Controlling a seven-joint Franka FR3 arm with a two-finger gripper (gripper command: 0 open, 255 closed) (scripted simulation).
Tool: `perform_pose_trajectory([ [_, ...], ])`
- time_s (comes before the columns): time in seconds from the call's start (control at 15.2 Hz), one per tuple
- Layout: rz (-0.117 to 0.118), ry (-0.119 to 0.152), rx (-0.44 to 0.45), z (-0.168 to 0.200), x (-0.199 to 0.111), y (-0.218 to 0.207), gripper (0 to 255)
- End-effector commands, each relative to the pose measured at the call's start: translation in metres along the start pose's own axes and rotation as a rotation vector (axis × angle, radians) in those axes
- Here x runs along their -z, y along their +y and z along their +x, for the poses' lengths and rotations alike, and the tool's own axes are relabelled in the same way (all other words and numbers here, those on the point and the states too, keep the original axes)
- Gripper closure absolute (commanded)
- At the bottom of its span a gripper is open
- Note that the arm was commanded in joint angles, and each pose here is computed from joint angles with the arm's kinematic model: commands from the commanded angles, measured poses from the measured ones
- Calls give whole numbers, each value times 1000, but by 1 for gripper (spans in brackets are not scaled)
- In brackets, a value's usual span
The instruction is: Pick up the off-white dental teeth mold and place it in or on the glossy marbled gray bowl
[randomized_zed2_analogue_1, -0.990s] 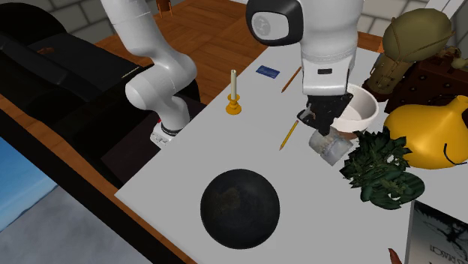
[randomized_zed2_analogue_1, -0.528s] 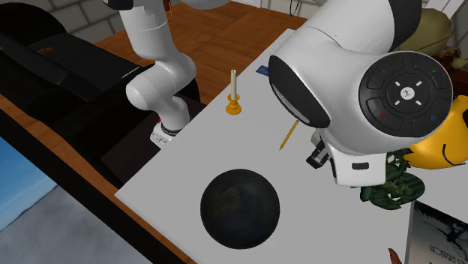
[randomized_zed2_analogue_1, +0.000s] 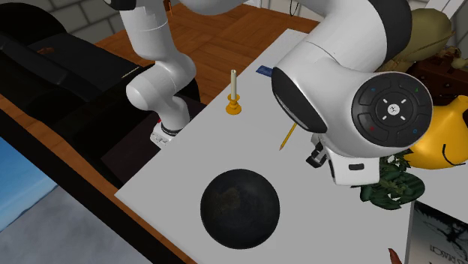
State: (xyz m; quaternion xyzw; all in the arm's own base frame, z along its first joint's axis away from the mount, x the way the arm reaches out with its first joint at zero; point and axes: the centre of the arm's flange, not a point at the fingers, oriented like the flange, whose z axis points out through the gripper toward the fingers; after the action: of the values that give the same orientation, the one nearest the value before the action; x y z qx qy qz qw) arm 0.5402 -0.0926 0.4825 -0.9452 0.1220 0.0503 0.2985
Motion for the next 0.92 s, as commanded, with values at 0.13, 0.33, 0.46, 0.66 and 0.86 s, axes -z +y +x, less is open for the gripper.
perform_pose_trajectory([
  [0.13,0,0,0,0,-1,0,0],
  [0.33,0,0,0,0,-1,0,255],
  [0.46,0,0,0,0,-1,-1,255],
  [0.66,0,0,0,-1,-1,-2,255],
  [0.86,0,0,0,0,-1,0,255],
])
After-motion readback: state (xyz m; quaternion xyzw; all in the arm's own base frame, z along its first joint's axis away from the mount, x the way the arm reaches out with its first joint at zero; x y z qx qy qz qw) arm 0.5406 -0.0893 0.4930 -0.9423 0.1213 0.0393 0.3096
